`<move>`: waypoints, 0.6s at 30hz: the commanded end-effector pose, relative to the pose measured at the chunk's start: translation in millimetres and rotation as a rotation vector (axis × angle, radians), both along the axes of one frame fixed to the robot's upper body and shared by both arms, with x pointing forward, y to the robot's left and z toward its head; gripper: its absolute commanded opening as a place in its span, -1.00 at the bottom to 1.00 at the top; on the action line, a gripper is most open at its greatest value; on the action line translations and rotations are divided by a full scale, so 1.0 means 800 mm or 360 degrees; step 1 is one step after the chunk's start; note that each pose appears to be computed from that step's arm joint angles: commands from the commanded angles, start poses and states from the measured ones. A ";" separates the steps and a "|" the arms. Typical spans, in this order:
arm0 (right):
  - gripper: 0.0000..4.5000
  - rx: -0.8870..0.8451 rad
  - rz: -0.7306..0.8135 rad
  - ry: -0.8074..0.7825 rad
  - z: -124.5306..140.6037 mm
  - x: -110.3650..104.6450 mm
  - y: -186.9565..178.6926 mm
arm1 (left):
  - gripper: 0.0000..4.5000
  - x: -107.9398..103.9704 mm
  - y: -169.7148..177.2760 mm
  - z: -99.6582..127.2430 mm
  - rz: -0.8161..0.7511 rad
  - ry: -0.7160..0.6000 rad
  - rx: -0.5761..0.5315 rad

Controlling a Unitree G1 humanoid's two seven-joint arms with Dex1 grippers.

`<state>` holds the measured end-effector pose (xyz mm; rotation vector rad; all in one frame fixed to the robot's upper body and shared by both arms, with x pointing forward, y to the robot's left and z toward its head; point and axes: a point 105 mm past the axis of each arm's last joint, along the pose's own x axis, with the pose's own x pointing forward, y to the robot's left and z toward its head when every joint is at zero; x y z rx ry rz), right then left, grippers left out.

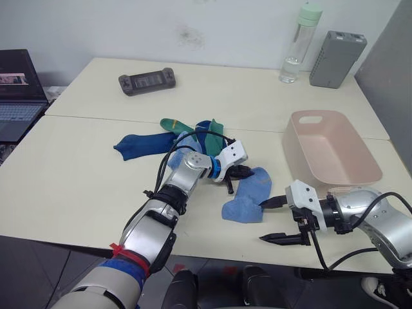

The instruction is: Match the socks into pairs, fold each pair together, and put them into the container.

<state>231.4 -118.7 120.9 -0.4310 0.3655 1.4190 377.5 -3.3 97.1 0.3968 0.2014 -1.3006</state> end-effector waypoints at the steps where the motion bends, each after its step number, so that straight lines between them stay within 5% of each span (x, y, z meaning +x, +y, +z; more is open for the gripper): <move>1: 0.79 0.0013 0.0003 -0.0100 0.011 0.010 0.001 | -0.99 0.003 0.001 0.038 0.0046 -0.0104 -0.0148; 9: 0.79 0.0064 -0.0060 -0.0197 0.020 0.032 0.001 | -0.99 -0.039 0.077 0.102 0.0500 -0.0032 -0.0547; 18: 0.79 0.0009 -0.0105 -0.0276 0.008 0.048 -0.017 | -0.99 -0.118 0.173 0.066 0.1111 0.0153 -0.0651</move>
